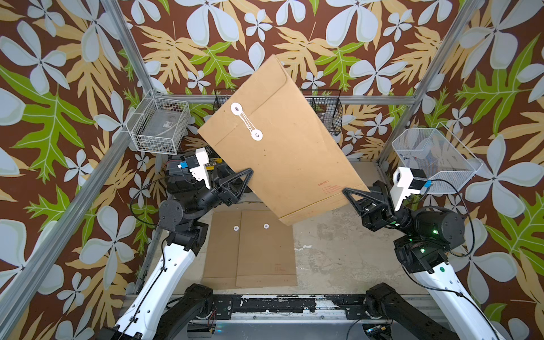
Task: Open the file bag
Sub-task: Pick up the file bag from the center of the board.
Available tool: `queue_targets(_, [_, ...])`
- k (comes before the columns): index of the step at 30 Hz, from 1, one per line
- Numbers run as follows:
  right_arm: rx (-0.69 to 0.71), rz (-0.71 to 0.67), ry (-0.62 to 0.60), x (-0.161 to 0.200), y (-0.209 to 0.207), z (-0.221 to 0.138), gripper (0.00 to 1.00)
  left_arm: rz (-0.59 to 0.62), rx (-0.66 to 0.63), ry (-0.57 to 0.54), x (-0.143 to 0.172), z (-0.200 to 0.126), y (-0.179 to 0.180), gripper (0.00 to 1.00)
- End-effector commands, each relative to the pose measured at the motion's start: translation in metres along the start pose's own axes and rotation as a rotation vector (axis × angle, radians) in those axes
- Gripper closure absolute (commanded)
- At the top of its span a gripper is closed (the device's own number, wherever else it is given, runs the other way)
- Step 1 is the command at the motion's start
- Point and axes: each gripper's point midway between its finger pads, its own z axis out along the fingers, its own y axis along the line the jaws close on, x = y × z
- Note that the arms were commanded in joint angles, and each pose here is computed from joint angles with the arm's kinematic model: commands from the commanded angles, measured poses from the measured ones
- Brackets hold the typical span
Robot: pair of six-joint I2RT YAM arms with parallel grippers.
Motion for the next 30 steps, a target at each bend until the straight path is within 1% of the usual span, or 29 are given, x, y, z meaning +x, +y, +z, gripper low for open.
queue_targets(1, [0.000, 0.018, -0.119, -0.020, 0.007, -0.006, 1.00, 0.020, 0.105, -0.026, -0.013, -0.001, -0.028, 0.38])
queue_targets(5, [0.036, 0.055, -0.140, -0.014, -0.003, -0.009, 1.00, 0.028, 0.121, -0.049, -0.021, -0.003, -0.038, 0.54])
queue_targets(9, [0.026, 0.099, -0.144, -0.004, -0.006, -0.011, 1.00, 0.029, 0.147, -0.066, -0.031, -0.001, -0.048, 0.61])
queue_targets(16, [0.041, 0.131, -0.151, 0.008, -0.013, -0.015, 1.00, 0.018, 0.178, -0.072, -0.037, 0.001, -0.055, 0.69])
queue_targets(22, [0.070, 0.186, -0.193, 0.015, -0.021, -0.021, 1.00, -0.003, 0.184, -0.084, -0.038, 0.001, -0.054, 0.74])
queue_targets(30, [0.053, 0.223, -0.196, 0.026, -0.024, -0.018, 1.00, -0.021, 0.178, -0.082, -0.036, 0.004, -0.047, 0.77])
